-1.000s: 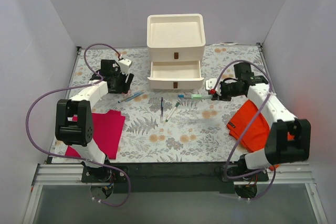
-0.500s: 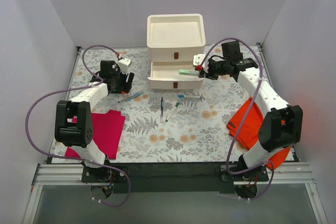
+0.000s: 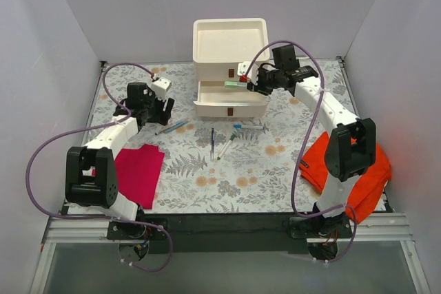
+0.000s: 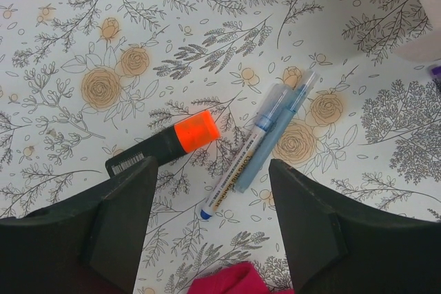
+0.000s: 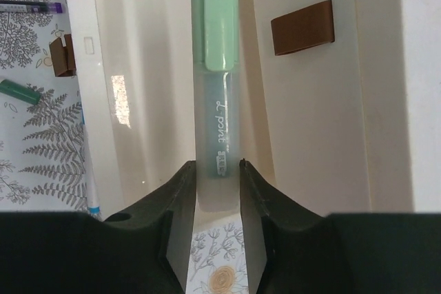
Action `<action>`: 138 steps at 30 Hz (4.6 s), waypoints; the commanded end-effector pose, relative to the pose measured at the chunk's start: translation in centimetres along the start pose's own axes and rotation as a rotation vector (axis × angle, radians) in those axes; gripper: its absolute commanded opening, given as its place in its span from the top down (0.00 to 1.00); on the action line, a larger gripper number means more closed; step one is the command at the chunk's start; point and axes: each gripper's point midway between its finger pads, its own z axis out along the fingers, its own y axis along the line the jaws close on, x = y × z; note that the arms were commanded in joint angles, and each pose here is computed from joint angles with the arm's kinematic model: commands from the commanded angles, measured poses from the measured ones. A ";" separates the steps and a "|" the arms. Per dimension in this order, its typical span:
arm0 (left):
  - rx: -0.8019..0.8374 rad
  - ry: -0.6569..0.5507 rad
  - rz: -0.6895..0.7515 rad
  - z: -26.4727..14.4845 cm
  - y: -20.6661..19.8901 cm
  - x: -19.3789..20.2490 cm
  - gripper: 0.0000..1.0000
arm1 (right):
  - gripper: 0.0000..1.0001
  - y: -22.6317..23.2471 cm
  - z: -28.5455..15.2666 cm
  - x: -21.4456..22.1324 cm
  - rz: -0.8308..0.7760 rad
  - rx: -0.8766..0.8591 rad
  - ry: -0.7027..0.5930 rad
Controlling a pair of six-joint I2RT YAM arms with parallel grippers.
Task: Sort the stationery into containers
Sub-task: Place the pen in the drawer, then pick up the pen from the center of the board, then place the pen in the drawer, then close the drawer in the storage box.
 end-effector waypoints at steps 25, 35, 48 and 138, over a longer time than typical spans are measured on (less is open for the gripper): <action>0.417 0.074 0.646 0.7 3.5 1.2 0.36 | 0.47 4.7 -8.8 0.5 0.496 0.072 0.006; 0.542 0.187 0.719 2.2 4.0 5.1 0.46 | 0.46 4.9 -10.0 4.4 0.637 0.108 0.048; 0.562 0.192 0.728 5.3 4.8 6.2 0.51 | 0.46 5.2 -9.8 6.0 0.688 0.103 0.079; -0.485 -0.505 -0.259 -6.7 5.9 -12.6 0.94 | 0.99 6.4 2.7 -1.6 0.154 0.183 -0.059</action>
